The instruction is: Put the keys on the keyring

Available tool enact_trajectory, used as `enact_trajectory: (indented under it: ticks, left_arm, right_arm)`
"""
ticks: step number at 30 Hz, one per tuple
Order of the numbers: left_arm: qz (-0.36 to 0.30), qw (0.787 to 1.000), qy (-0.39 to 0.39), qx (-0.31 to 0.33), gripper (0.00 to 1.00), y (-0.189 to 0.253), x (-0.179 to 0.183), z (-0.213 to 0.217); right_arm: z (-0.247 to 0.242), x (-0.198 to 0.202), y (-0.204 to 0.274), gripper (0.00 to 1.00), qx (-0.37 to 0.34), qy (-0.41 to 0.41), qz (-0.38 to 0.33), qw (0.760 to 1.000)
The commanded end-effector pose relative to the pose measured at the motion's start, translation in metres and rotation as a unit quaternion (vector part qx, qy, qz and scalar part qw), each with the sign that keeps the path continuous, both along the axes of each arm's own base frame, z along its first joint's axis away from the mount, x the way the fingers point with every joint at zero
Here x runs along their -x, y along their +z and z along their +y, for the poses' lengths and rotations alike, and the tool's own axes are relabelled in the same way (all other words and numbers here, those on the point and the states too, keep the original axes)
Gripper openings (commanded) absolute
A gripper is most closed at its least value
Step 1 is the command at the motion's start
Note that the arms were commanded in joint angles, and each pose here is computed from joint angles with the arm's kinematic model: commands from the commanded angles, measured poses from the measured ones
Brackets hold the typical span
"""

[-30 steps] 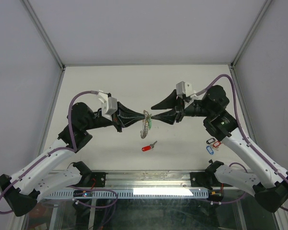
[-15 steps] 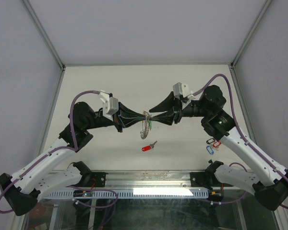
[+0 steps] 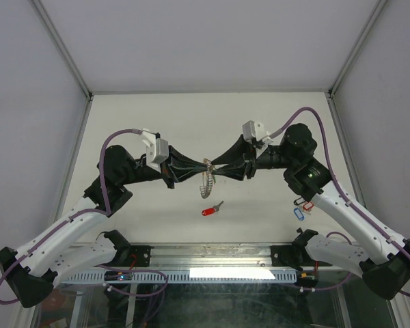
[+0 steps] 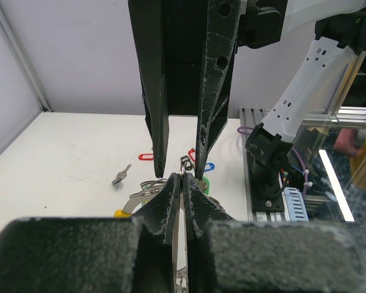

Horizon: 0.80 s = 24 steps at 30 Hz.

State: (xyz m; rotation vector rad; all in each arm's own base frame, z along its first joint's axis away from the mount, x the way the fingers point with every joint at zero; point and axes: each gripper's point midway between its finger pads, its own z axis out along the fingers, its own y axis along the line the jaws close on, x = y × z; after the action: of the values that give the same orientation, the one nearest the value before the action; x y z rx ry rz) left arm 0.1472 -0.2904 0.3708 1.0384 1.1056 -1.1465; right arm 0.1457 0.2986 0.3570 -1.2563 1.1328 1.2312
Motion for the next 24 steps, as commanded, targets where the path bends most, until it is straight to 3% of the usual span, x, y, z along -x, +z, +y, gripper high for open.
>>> enact_trajectory:
  ticks: [1, 18, 24]
  left_arm:
    - [-0.044, 0.998, -0.010, 0.044, 0.00, 0.0398, 0.0116, 0.0057]
    - [-0.044, 0.998, -0.011, 0.044, 0.00, 0.0405, 0.0120, 0.0054]
    - [-0.046, 0.998, -0.010, 0.046, 0.00, 0.0421, 0.0125, 0.0066]
  right_arm:
    - [0.0017, 0.0051, 0.0068, 0.33, -0.011, 0.014, -0.017, 1.000]
    - [0.0083, 0.0076, 0.0070, 0.23, -0.014, 0.026, -0.014, 0.999]
    - [0.0088, 0.0074, 0.0073, 0.15, -0.014, 0.026, -0.015, 0.999]
